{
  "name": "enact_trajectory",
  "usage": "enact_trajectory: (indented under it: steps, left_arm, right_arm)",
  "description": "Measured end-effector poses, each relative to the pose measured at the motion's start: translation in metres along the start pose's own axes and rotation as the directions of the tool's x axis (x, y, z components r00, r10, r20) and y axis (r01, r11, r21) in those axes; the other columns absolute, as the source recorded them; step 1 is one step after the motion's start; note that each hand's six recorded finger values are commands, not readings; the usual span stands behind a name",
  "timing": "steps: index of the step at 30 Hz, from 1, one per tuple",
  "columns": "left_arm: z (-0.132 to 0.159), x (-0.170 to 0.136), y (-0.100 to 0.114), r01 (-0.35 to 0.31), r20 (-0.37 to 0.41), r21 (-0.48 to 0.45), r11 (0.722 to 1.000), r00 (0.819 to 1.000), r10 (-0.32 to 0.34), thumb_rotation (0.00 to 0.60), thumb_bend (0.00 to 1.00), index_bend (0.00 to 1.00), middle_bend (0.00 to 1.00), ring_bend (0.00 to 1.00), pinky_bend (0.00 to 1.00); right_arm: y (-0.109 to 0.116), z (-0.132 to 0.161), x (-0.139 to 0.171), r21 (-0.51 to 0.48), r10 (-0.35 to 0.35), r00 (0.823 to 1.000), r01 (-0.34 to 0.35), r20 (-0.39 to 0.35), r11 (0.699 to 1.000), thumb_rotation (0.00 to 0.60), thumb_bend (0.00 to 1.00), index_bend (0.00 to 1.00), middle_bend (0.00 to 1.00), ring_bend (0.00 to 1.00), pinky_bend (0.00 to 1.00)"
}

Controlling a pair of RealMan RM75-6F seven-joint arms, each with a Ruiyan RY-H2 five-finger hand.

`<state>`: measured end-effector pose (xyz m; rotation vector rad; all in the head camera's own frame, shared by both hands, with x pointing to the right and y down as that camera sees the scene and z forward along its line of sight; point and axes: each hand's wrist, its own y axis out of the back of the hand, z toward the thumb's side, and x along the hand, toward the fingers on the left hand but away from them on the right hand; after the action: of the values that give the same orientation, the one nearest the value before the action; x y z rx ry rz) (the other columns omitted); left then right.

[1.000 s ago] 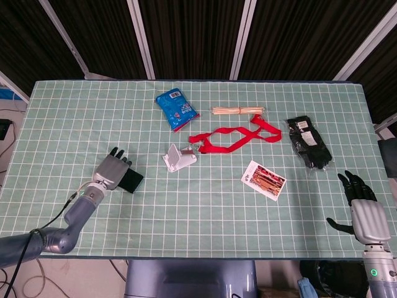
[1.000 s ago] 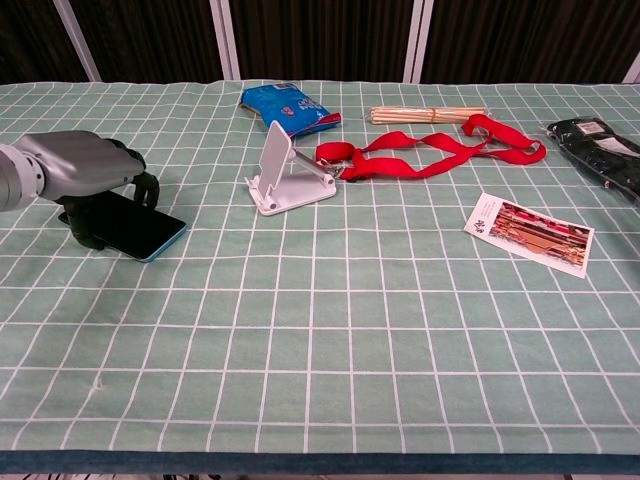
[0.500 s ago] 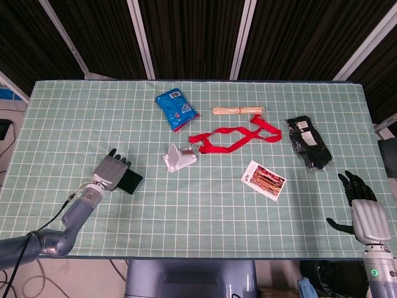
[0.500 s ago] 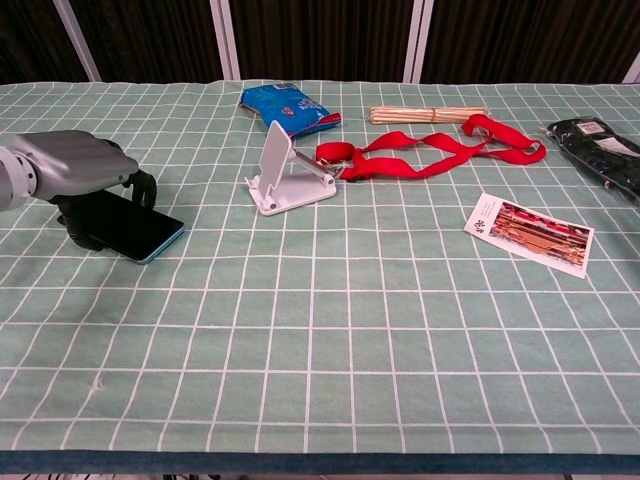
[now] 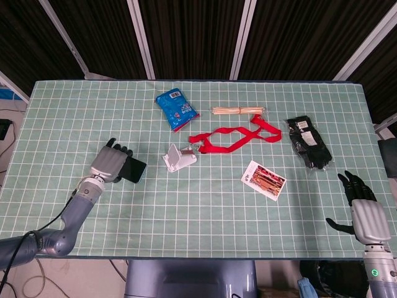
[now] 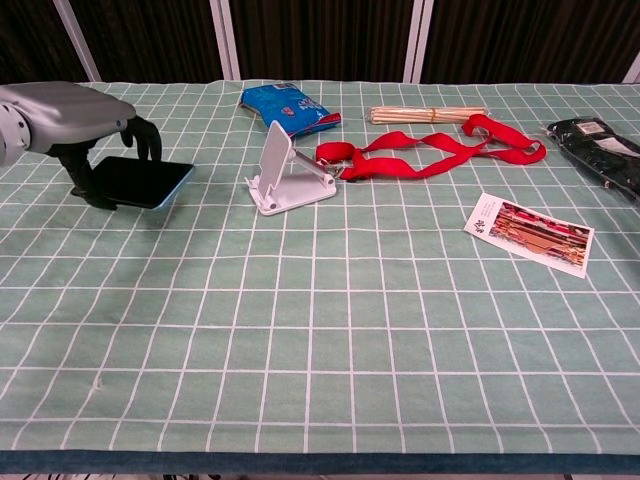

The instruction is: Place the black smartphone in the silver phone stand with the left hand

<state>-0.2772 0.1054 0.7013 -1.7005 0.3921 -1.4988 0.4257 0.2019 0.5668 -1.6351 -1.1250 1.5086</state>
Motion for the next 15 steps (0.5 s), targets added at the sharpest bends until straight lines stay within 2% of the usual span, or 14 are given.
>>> enact_trajectory:
  steps: [4,7,10,12,13,15]
  left_arm:
    - [0.004,0.001,0.01,-0.042,-0.045,-0.127,0.991,0.998,0.036,0.6,0.46,0.65,0.7,0.23,0.1]
    - [0.01,0.003,0.018,-0.078,-0.087,-0.242,0.967,0.995,0.058,0.6,0.46,0.65,0.7,0.23,0.1]
    - [0.019,0.006,0.027,-0.119,-0.132,-0.36,0.925,0.988,0.076,0.6,0.46,0.65,0.7,0.23,0.1]
    - [0.026,0.008,0.033,-0.151,-0.166,-0.441,0.885,0.982,0.085,0.6,0.46,0.65,0.7,0.23,0.09]
    - [0.029,0.008,0.035,-0.164,-0.181,-0.48,0.862,0.98,0.085,0.6,0.46,0.65,0.7,0.23,0.09]
    - [0.036,0.011,0.039,-0.181,-0.208,-0.575,0.798,0.975,0.071,0.6,0.46,0.65,0.7,0.23,0.09]
  right_arm:
    - [0.0,0.0,0.0,-0.004,0.001,1.0,-0.001,0.001,1.0,0.6,0.18,0.0,0.0,0.0,0.15]
    - [0.0,-0.001,-0.001,-0.008,0.003,1.0,-0.003,0.003,1.0,0.6,0.18,0.0,0.0,0.0,0.15]
    - [0.0,-0.001,-0.001,-0.012,0.006,1.0,-0.006,0.006,1.0,0.6,0.18,0.0,0.0,0.0,0.15]
    - [-0.001,-0.001,-0.001,-0.014,0.009,1.0,-0.009,0.007,1.0,0.6,0.18,0.0,0.0,0.0,0.15]
    - [-0.001,-0.001,-0.001,-0.014,0.01,1.0,-0.01,0.008,1.0,0.6,0.18,0.0,0.0,0.0,0.15]
    - [-0.001,-0.001,-0.001,-0.016,0.013,1.0,-0.013,0.011,1.0,0.6,0.18,0.0,0.0,0.0,0.15]
